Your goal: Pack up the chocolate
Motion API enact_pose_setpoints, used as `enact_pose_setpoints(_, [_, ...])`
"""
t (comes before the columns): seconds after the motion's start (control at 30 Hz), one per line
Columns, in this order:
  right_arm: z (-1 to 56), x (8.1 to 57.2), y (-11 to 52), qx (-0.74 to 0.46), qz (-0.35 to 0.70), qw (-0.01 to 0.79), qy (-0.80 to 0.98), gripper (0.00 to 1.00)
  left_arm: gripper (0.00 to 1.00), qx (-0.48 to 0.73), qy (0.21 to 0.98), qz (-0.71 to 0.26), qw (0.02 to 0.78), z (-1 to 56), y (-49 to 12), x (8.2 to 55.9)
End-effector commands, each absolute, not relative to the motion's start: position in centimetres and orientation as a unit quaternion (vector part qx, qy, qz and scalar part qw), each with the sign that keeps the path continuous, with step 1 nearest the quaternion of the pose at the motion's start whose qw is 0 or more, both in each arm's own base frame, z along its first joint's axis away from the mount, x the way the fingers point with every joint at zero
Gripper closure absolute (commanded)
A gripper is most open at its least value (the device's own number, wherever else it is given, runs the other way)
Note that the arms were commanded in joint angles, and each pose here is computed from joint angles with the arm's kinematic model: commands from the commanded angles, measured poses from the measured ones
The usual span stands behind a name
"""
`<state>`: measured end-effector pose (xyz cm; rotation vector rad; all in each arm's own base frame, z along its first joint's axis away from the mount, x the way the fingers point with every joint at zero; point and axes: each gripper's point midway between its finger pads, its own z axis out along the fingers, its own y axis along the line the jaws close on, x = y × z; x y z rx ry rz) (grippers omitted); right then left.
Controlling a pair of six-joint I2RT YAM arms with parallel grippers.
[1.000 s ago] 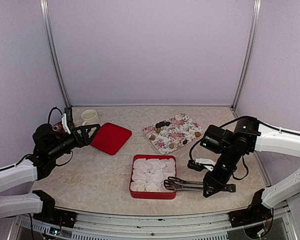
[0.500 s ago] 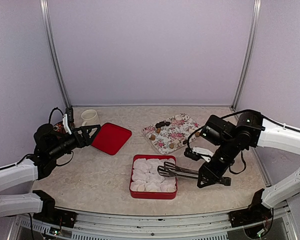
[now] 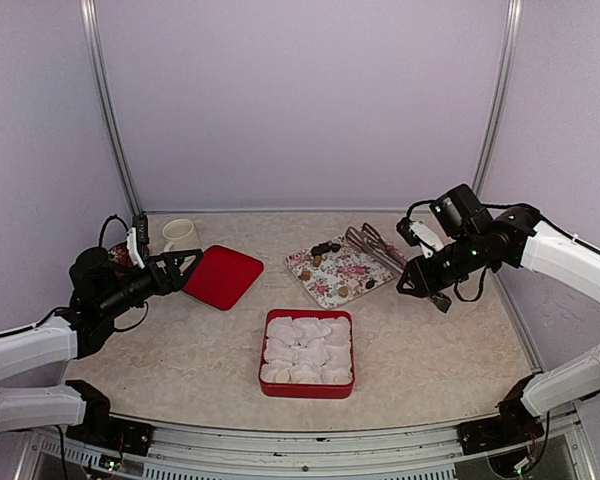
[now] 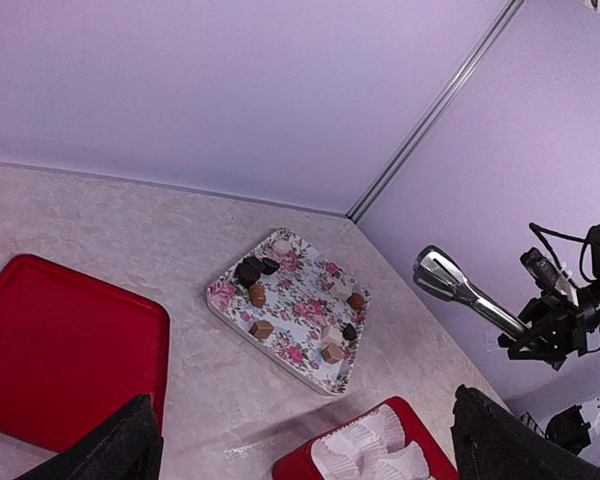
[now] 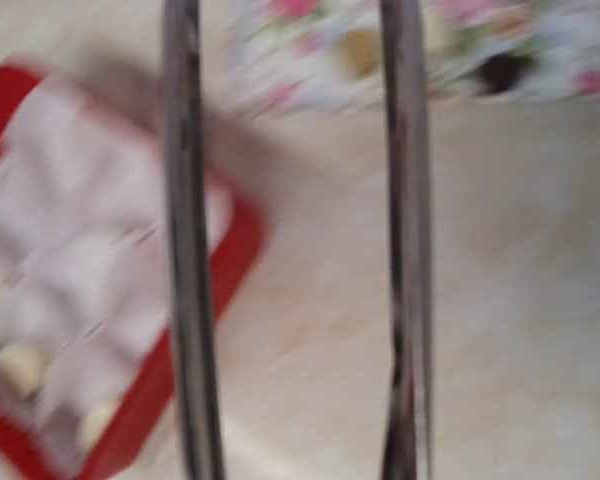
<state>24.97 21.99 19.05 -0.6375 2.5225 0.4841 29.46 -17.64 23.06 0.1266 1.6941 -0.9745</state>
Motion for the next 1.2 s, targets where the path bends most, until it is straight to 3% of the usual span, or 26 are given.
enact_pose_setpoints(0.0, [20.2, 29.4, 19.7, -0.213, 0.153, 0.312, 0.913, 0.65, 0.01, 0.055, 0.705, -0.413, 0.573, 24.1, -17.5, 29.8])
enact_pose_setpoints(0.17, [20.2, 33.0, 19.3, -0.208, 0.167, 0.331, 0.905, 0.64, 0.01, 0.053, 0.708, -0.416, 0.568, 23.6, -17.6, 30.0])
enact_pose_setpoints(0.53, [14.0, 39.0, 21.0, -0.229, 0.162, 0.296, 0.913, 0.63, 0.01, 0.051, 0.71, -0.412, 0.569, 23.4, -17.6, 30.3])
enact_pose_setpoints(1.17, [7.3, 42.9, 23.0, -0.247, 0.17, 0.242, 0.923, 0.62, 0.01, 0.051, 0.721, -0.405, 0.56, 22.1, -17.7, 30.8])
